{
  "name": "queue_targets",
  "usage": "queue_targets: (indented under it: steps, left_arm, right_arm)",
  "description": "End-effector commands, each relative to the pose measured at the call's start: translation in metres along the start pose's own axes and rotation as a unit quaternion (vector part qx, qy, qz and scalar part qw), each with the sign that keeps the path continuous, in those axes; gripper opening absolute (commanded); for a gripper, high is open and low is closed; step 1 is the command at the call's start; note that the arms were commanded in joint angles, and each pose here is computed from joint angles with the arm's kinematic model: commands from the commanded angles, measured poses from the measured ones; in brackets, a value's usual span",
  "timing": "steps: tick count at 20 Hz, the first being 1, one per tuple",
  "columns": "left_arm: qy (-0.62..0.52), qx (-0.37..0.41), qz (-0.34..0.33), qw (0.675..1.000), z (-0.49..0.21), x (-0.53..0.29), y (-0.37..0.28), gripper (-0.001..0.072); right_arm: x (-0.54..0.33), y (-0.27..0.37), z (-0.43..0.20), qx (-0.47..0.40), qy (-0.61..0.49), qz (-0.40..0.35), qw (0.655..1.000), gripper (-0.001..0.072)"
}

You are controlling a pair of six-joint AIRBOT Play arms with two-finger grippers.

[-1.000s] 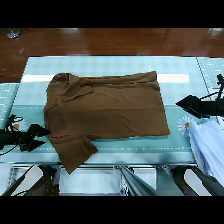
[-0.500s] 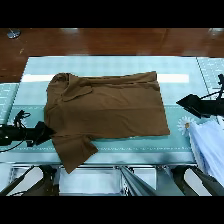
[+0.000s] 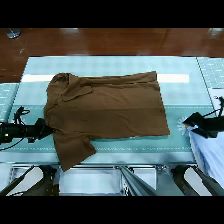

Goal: Fold the shirts.

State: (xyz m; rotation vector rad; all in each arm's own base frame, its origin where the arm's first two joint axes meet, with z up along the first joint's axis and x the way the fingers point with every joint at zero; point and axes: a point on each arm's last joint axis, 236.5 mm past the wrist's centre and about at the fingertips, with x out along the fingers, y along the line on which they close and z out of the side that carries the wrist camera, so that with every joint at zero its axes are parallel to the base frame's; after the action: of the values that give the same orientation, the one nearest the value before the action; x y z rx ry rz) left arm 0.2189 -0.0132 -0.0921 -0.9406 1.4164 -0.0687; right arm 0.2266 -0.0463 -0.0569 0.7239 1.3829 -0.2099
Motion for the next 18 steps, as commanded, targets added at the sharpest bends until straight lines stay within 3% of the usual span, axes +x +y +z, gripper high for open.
queue_targets:
  steps: [1, 8, 18]
  left_arm:
    - [-0.003, 0.002, -0.014, 1.0, 0.002, 0.0, -0.007, 0.0025]
    - [-0.003, 0.002, -0.014, 1.0, 0.001, 0.0, -0.007, 0.0026]
    - [-0.002, 0.002, -0.014, 1.0, 0.001, 0.0, -0.007, 0.0026]
  right_arm:
    - [0.02, 0.022, -0.038, 0.013, 0.058, 0.067, 0.996, 0.0621]
    - [0.047, 0.032, -0.073, -0.05, 0.143, 0.038, 0.988, 0.0621]
    - [0.083, 0.091, -0.043, -0.025, 0.072, 0.089, 0.993, 0.0619]
